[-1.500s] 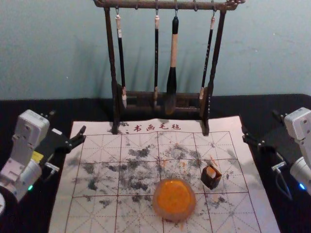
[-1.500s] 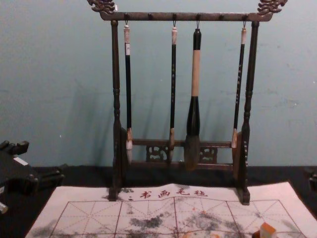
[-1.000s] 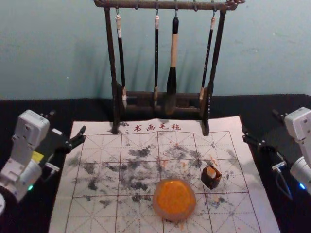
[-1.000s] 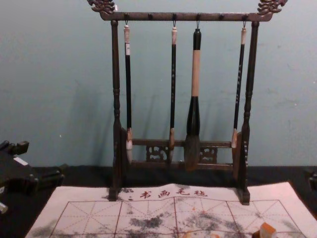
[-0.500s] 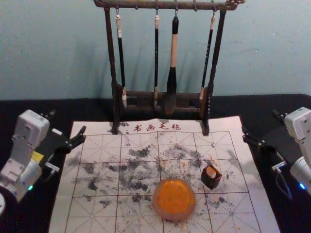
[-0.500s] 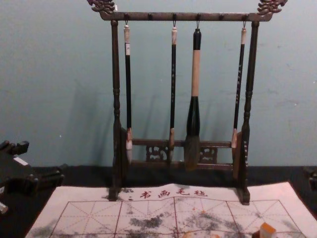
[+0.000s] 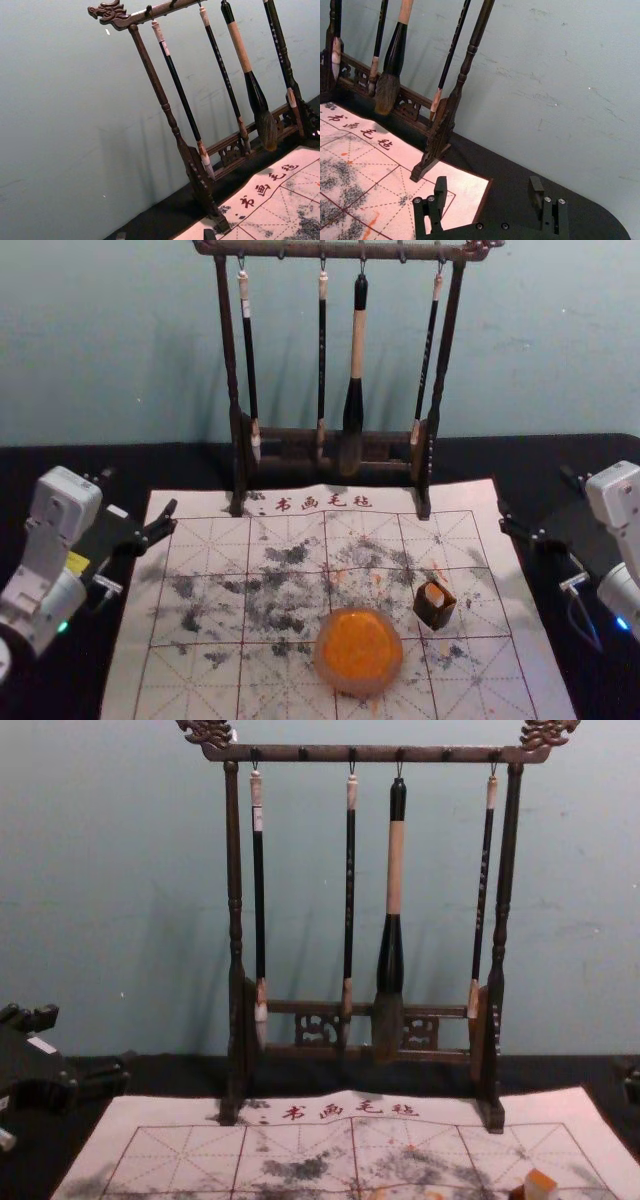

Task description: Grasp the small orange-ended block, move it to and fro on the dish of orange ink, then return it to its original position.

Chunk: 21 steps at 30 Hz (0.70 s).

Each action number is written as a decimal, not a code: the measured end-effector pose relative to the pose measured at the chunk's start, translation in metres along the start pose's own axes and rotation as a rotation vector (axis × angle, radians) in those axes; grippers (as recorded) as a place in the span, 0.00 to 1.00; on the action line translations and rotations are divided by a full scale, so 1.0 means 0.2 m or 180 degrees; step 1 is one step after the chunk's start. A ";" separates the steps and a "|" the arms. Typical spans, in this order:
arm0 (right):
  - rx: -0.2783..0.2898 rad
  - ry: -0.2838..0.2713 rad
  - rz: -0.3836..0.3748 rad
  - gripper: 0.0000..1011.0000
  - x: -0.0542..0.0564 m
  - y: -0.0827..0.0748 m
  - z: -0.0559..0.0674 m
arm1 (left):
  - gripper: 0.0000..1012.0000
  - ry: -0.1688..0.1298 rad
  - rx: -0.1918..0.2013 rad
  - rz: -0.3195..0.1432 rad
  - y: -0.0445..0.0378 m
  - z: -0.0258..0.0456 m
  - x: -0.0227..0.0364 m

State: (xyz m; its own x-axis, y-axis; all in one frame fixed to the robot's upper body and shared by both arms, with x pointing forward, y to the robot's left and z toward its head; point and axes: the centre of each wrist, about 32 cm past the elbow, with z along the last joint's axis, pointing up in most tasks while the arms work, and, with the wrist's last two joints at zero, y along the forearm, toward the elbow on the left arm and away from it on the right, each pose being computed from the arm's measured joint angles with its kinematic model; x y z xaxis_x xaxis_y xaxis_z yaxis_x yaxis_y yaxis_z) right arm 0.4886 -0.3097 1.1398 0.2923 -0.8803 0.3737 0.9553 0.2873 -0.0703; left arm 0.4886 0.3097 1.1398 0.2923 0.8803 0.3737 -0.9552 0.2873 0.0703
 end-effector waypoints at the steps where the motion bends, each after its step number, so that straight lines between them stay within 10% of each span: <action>1: 0.0000 0.0000 0.0000 0.99 0.00 0.00 0.00 | 0.99 0.0000 0.0000 0.0000 0.000 0.000 0.000; 21: 0.0162 0.0088 0.0126 0.99 0.05 -0.09 0.06 | 0.99 0.0000 0.0000 0.0000 0.000 0.000 0.000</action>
State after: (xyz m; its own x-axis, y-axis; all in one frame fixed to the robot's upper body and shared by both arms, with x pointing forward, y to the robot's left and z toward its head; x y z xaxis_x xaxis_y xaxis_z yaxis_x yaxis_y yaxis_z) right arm 0.4729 -0.3195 1.1554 0.3315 -0.8777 0.3459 0.9396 0.3403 -0.0370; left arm 0.4886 0.3097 1.1398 0.2923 0.8803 0.3737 -0.9553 0.2873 0.0703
